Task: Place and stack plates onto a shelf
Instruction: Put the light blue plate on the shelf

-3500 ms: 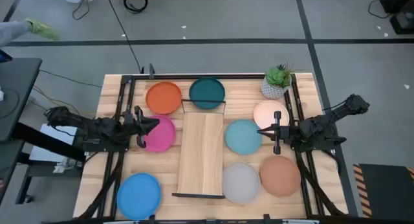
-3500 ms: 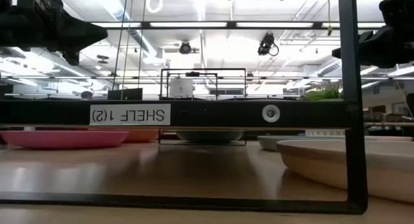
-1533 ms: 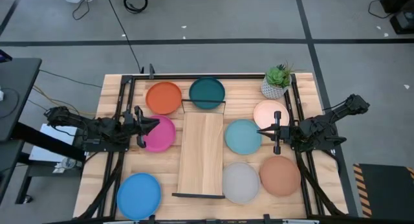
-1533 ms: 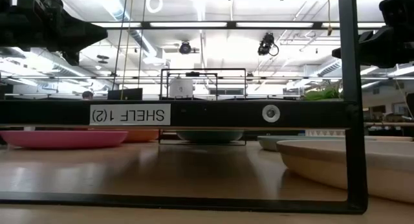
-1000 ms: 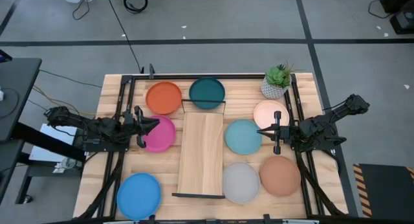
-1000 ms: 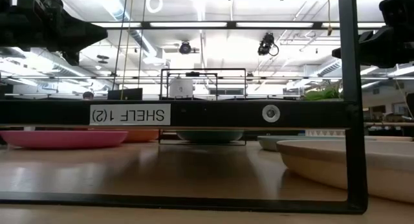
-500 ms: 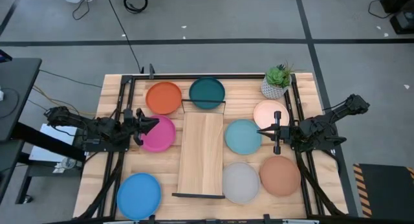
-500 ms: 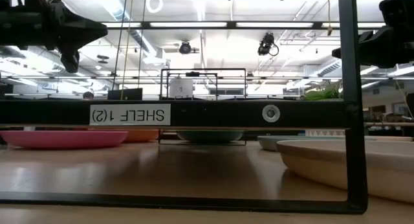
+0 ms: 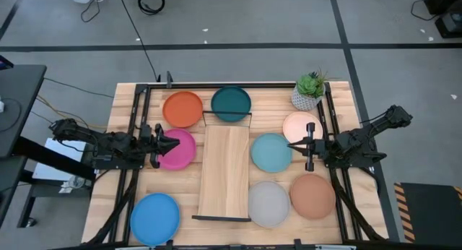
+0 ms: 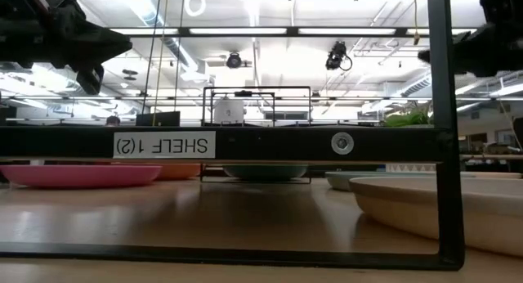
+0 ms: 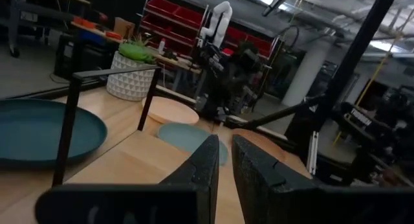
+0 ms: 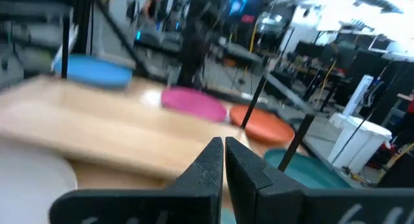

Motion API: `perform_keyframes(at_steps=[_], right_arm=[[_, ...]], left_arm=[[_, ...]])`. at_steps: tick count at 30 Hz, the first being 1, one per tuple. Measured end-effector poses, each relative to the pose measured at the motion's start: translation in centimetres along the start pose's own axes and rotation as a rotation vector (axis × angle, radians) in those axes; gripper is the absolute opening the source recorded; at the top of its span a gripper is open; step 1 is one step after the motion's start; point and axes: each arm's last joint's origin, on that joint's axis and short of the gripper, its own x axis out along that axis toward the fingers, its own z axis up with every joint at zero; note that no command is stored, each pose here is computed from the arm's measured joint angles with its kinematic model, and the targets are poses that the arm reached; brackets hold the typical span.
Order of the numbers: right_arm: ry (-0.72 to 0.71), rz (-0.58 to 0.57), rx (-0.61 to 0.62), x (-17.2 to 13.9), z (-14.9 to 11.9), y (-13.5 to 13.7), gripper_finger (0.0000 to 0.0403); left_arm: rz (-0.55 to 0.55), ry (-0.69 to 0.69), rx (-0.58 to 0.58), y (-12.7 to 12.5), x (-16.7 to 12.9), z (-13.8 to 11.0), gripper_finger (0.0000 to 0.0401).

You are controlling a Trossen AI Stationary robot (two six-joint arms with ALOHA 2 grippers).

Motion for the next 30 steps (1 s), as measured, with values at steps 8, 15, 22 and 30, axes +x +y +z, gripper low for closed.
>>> perform_keyframes(at_steps=[8,15,22,30], right_arm=[[-0.19,0.009,0.272,-0.2,1.9,-0.5,0.0023],[-0.108,-0.114,0.292,0.3,1.2,-0.8,0.0021],[0.171,-0.248,0.305,1.5,0.1,-1.1,0.002],[0.572,-0.209,0.291,3.0,-0.2,-1.0,0.0044]], left_arm=[[-0.001,-0.002,0.045,0.0,0.0,0.0,0.0048],[-0.001,-0.003,0.042,0.0,0.0,0.0,0.0048],[0.067,-0.026,0.051,0.2,0.0,0.1,0.0048],[0.092,-0.107,0.015,0.1,0.0,0.8,0.0048]])
